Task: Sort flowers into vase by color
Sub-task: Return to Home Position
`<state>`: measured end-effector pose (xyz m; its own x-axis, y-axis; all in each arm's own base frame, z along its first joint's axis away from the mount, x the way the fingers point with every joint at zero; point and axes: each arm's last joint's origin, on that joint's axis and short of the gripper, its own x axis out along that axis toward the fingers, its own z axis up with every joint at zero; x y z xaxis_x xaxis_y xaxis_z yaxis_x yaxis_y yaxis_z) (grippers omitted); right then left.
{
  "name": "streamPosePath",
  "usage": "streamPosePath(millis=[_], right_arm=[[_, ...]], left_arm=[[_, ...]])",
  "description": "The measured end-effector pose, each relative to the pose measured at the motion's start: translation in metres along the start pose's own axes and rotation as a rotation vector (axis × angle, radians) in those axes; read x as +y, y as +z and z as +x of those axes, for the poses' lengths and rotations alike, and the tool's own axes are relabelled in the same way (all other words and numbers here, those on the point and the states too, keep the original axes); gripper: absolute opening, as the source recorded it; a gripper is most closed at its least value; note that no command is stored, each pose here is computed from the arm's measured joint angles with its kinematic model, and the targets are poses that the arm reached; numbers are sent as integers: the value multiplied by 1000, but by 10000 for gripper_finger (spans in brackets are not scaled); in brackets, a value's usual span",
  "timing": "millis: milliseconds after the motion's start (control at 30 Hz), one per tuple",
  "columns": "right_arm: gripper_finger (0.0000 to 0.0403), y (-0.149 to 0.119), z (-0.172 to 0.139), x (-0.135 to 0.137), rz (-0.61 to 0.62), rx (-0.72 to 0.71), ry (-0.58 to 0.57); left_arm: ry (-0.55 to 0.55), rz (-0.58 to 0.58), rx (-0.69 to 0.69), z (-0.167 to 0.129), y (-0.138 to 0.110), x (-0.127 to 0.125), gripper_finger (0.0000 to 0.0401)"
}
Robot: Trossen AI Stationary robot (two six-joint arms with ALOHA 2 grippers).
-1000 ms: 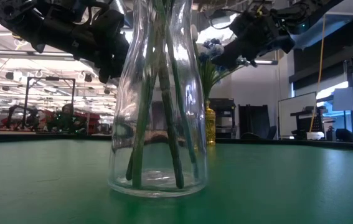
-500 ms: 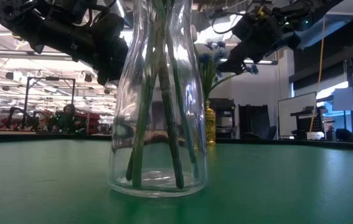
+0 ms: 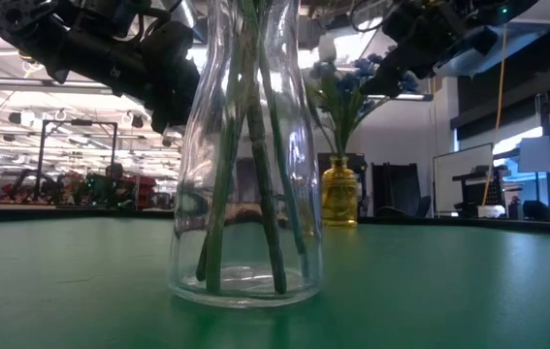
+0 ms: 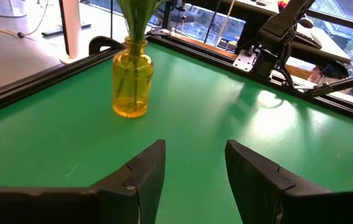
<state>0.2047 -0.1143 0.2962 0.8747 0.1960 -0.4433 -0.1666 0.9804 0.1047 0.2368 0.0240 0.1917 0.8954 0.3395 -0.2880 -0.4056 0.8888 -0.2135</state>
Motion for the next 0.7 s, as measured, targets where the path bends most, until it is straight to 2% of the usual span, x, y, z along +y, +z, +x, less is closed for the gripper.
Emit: streamPosePath(millis=[167,267,367,600,700], right_arm=[[372,0,1,-1,2,3,1],[358,-2,2,-2,8,13,-5],[317,-1,2,-2,2,13,-13],[181,-3,2,-1,-7,23,-9],[149,-4,2,-1,-2,32,-6]], left_arm=[[0,0,0,0,0,0,163],[0,0,0,0,0,0,163],[-1,0,0,0,0,0,163],[-1,-1,0,0,0,0,163],[-1,-1,1,0,0,0,163]])
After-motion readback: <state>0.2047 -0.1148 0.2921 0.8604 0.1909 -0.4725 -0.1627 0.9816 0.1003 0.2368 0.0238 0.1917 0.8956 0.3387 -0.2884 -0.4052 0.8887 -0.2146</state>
